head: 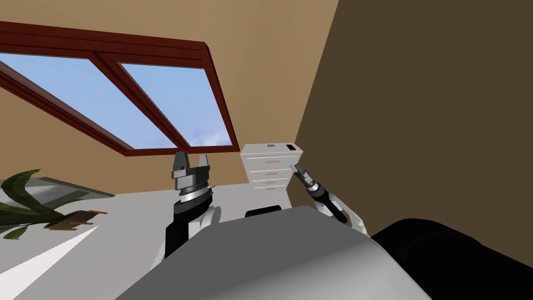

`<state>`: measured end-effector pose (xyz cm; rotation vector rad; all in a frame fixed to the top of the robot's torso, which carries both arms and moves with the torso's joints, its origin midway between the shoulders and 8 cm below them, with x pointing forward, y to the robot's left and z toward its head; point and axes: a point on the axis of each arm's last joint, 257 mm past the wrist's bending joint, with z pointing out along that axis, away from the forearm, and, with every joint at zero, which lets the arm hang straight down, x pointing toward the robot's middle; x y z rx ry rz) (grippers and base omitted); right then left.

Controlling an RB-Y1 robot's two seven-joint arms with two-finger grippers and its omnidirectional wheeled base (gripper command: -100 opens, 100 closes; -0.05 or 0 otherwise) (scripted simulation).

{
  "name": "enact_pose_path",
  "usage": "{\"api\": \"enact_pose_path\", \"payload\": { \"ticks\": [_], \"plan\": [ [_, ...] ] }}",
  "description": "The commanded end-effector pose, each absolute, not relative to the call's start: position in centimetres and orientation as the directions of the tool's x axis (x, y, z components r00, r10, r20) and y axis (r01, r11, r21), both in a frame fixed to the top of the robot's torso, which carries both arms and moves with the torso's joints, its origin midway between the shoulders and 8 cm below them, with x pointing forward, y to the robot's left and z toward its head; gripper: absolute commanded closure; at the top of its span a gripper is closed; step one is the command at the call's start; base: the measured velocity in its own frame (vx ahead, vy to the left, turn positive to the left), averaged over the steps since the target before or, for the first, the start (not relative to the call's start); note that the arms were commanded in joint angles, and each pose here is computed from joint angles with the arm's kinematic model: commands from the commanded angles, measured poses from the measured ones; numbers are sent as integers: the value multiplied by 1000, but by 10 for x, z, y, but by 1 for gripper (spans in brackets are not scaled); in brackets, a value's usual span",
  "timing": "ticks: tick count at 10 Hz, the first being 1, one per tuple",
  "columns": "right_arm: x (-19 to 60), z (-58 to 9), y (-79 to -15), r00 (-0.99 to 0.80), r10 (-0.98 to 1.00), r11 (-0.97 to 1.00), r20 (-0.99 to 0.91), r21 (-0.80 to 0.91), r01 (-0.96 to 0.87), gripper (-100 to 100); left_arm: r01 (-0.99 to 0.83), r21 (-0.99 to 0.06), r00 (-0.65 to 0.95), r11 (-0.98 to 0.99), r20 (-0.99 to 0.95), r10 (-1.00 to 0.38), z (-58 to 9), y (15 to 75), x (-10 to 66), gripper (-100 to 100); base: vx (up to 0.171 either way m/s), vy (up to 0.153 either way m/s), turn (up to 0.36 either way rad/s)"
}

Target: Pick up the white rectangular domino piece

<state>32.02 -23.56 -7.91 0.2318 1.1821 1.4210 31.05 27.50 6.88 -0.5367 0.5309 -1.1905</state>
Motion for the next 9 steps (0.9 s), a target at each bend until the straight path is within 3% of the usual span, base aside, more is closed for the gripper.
{"api": "enact_pose_path", "payload": {
  "ticks": [1,9],
  "plan": [
    [317,-87,-235,-301,798,249,-522,740,-625,-100,713,-643,282,280,-102,-954,69,275,310,0,-35,32,-23],
    [304,-149,-257,-465,576,373,-672,722,-582,-100,713,-643,282,280,-102,-954,69,275,310,0,-40,28,-5]
  ]
}}
